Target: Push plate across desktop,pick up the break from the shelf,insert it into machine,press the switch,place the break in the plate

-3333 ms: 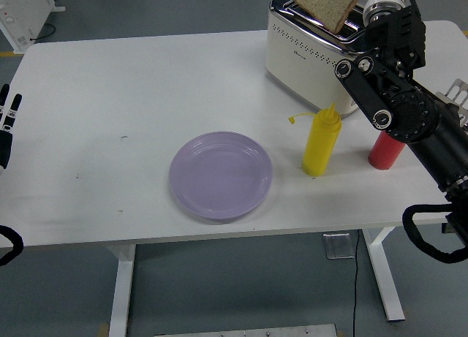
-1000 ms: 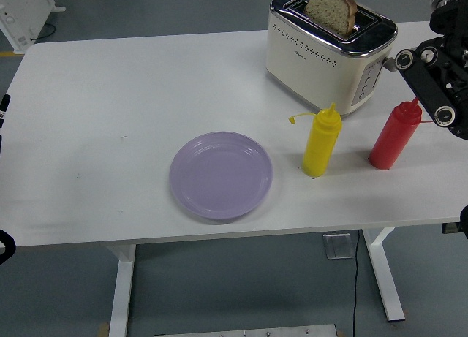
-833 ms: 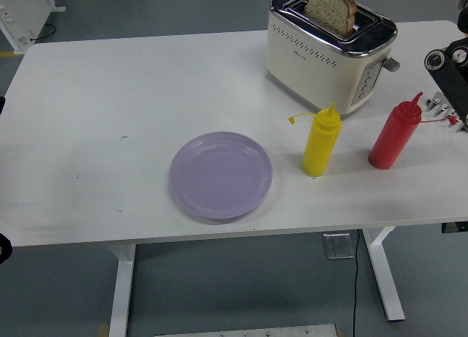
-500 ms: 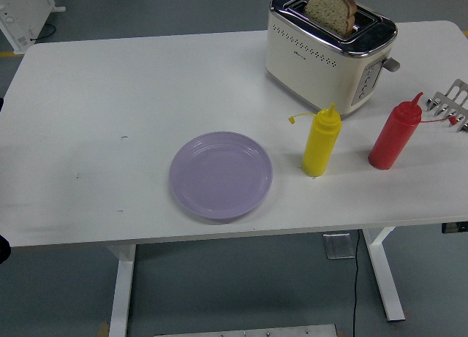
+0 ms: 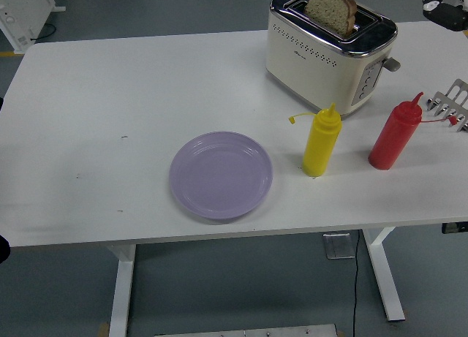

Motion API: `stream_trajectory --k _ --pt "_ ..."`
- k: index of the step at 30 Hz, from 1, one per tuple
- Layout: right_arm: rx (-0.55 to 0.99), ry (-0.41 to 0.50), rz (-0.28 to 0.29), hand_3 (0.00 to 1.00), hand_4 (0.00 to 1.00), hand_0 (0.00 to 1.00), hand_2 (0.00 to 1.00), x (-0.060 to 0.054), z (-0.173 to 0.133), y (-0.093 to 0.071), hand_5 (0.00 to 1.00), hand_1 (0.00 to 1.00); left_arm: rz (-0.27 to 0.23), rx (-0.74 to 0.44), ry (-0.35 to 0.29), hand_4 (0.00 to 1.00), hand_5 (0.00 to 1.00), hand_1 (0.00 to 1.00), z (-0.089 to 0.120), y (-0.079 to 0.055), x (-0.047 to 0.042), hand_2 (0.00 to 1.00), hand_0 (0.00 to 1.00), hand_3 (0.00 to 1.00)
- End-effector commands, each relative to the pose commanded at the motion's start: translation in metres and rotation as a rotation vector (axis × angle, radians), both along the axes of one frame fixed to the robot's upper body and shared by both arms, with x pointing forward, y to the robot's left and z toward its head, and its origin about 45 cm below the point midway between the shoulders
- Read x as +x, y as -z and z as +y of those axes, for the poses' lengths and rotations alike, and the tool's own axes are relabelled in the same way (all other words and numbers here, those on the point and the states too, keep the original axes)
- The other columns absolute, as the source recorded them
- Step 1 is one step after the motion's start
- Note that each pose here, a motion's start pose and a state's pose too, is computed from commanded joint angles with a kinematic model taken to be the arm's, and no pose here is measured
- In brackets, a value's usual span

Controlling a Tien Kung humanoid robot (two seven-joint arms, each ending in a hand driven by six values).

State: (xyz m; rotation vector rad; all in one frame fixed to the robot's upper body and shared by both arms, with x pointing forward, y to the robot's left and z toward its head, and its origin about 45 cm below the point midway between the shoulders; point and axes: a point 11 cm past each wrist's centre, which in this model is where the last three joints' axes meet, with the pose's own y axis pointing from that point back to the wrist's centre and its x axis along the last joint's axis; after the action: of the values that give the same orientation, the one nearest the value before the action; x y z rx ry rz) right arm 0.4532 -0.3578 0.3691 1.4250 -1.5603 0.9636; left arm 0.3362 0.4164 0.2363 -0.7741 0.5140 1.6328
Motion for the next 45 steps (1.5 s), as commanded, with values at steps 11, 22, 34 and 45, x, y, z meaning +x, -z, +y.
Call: stream_trajectory --k 11,22,34,45 --pt "-0.004 -0.033 0.08 0.52 0.344 0.152 0.568 -0.007 0.005 0.02 0.885 0.248 -0.004 -0.001 -0.009 0.708 0.998 0.829 0.003 -0.001 -0.0011 0.877 0.872 0.781" --pt "0.0 -0.061 0.125 0.527 0.355 0.153 0.573 -0.009 0.015 0.036 0.908 0.246 -0.004 -0.001 -0.01 0.707 0.998 0.829 0.004 -0.001 -0.0014 0.877 0.873 0.782" --pt "-0.003 -0.075 0.162 0.527 0.358 0.153 0.574 -0.009 0.021 0.048 0.905 0.246 -0.005 0.0 -0.012 0.709 0.998 0.829 0.004 -0.002 -0.0015 0.877 0.873 0.782" --pt "0.012 -0.068 0.192 0.523 0.359 0.157 0.571 -0.006 0.022 0.06 0.904 0.247 -0.005 -0.002 -0.011 0.708 0.998 0.829 0.004 -0.002 -0.0012 0.877 0.873 0.782"
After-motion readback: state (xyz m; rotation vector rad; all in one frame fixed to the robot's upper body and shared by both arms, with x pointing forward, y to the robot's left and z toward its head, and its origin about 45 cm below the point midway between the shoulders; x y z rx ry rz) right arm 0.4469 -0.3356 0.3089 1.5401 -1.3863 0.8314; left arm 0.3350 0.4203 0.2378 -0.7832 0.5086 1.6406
